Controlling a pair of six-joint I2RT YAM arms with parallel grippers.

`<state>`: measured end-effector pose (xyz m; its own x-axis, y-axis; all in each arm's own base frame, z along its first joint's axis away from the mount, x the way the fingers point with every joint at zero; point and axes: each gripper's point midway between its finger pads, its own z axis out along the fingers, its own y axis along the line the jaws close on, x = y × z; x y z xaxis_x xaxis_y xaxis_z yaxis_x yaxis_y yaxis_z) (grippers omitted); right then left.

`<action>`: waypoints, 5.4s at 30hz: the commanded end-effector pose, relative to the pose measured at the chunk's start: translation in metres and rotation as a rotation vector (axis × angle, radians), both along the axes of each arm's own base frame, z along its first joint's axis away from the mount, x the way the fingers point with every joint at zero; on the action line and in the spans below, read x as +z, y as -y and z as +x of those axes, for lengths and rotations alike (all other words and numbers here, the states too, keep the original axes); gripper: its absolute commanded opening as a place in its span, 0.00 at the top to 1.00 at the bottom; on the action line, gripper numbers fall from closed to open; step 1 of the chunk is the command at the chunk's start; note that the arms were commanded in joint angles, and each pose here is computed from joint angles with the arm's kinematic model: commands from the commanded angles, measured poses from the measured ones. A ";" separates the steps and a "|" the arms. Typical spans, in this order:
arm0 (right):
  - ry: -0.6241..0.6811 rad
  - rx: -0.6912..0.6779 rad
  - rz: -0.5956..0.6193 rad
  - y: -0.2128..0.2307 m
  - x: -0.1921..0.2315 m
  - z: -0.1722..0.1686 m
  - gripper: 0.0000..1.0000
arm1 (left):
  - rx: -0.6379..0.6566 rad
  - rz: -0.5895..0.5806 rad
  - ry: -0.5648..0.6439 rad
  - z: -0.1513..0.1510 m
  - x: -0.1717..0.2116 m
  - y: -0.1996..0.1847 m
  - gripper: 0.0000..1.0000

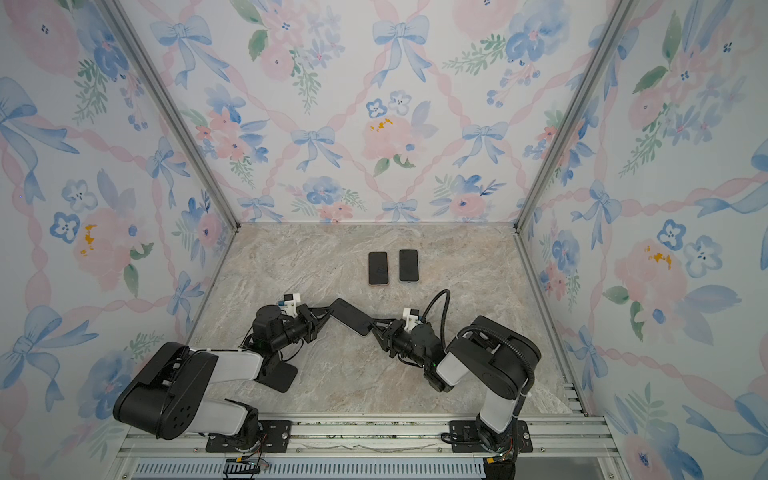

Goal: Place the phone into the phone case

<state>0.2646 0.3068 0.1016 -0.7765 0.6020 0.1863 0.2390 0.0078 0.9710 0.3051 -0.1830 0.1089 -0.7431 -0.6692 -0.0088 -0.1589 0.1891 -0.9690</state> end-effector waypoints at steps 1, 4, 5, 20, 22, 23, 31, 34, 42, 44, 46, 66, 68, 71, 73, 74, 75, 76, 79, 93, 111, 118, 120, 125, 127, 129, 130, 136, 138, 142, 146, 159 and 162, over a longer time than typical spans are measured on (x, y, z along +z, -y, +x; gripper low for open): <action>0.078 0.000 0.042 -0.001 0.025 0.004 0.76 | -0.020 -0.019 0.035 -0.001 0.009 0.006 0.98; 0.078 -0.003 0.042 0.000 0.025 0.004 0.80 | -0.026 -0.021 0.024 -0.002 0.006 0.007 0.97; 0.075 -0.002 0.042 0.001 0.025 0.004 0.83 | -0.029 -0.024 0.021 -0.003 0.006 0.008 0.96; 0.070 0.003 0.031 0.006 0.022 0.003 0.94 | -0.027 0.035 0.020 -0.012 0.002 0.003 0.55; 0.068 0.006 0.026 0.006 0.023 0.005 0.95 | -0.034 0.069 0.016 -0.014 0.002 0.002 0.54; 0.068 0.012 0.022 0.006 0.023 0.005 0.95 | -0.033 0.085 0.011 -0.014 0.002 0.000 0.53; 0.099 0.048 -0.020 0.010 0.035 0.013 0.96 | -0.002 0.320 -0.073 -0.018 -0.002 -0.027 0.45; 0.111 0.081 -0.041 0.006 0.037 0.014 0.98 | -0.017 0.445 -0.165 -0.024 -0.009 -0.040 0.45; 0.139 0.166 -0.043 -0.010 0.035 0.020 1.00 | -0.007 0.653 -0.397 -0.047 -0.026 -0.096 0.45; 0.121 0.198 -0.054 -0.013 0.029 0.020 1.00 | 0.003 0.701 -0.427 -0.053 -0.024 -0.108 0.39; 0.100 0.235 -0.078 -0.017 0.023 0.019 1.00 | 0.013 0.751 -0.441 -0.057 -0.024 -0.118 0.31; 0.164 0.370 -0.288 -0.015 0.041 0.018 1.00 | 0.176 0.927 -0.685 -0.090 -0.050 -0.177 0.47; 0.158 0.374 -0.274 -0.017 0.038 0.020 1.00 | 0.182 0.938 -0.719 -0.092 -0.057 -0.180 0.51; 0.156 0.392 -0.244 -0.022 0.039 0.021 1.00 | 0.170 0.947 -0.763 -0.095 -0.066 -0.180 0.57; 0.150 0.399 -0.258 -0.022 0.036 0.020 1.00 | 0.169 0.957 -0.776 -0.097 -0.069 -0.179 0.58; 0.151 0.402 -0.265 -0.022 0.036 0.020 1.00 | 0.172 0.962 -0.779 -0.098 -0.070 -0.179 0.58; 0.149 0.406 -0.268 -0.022 0.036 0.020 1.00 | 0.172 0.966 -0.784 -0.099 -0.072 -0.179 0.58; 0.152 0.407 -0.269 -0.022 0.036 0.020 1.00 | 0.169 0.967 -0.789 -0.101 -0.074 -0.179 0.58; 0.154 0.408 -0.278 -0.021 0.038 0.019 1.00 | 0.162 0.977 -0.807 -0.104 -0.079 -0.179 0.58; 0.157 0.422 -0.336 -0.022 0.037 0.016 1.00 | 0.134 1.000 -0.839 -0.108 -0.091 -0.177 0.74; 0.175 0.428 -0.387 -0.020 0.041 0.013 1.00 | 0.107 0.951 -0.786 -0.101 -0.082 -0.160 0.94; 0.199 0.414 -0.414 -0.006 0.052 0.015 1.00 | 0.111 0.911 -0.737 -0.088 -0.068 -0.144 0.95; 0.205 0.407 -0.422 -0.001 0.055 0.014 1.00 | 0.098 0.895 -0.726 -0.082 -0.066 -0.134 0.95; 0.211 0.381 -0.426 0.015 0.061 0.008 1.00 | 0.060 0.863 -0.681 -0.059 -0.056 -0.105 0.95; 0.214 0.369 -0.437 0.023 0.063 0.004 1.00 | 0.035 0.852 -0.672 -0.051 -0.056 -0.093 0.95; 0.215 0.355 -0.456 0.034 0.065 0.000 1.00 | 0.010 0.846 -0.664 -0.043 -0.056 -0.079 0.95; 0.217 0.348 -0.466 0.038 0.066 -0.002 1.00 | -0.002 0.846 -0.661 -0.039 -0.056 -0.073 0.95; 0.227 0.297 -0.534 0.074 0.070 -0.014 1.00 | -0.079 0.841 -0.644 -0.018 -0.064 -0.033 0.94; 0.227 0.275 -0.565 0.088 0.070 -0.015 1.00 | -0.104 0.837 -0.644 -0.012 -0.069 -0.021 0.94; 0.228 0.253 -0.583 0.103 0.071 -0.018 1.00 | -0.155 0.830 -0.629 -0.001 -0.072 0.006 0.93; 0.223 0.245 -0.594 0.109 0.068 -0.022 1.00 | -0.198 0.827 -0.610 0.009 -0.074 0.028 0.93; 0.231 0.252 -0.598 0.104 0.067 -0.017 1.00 | -0.265 0.889 -0.476 -0.008 -0.050 0.015 0.38; 0.242 0.263 -0.600 0.097 0.070 -0.014 1.00 | -0.279 0.916 -0.427 -0.025 -0.037 0.000 0.29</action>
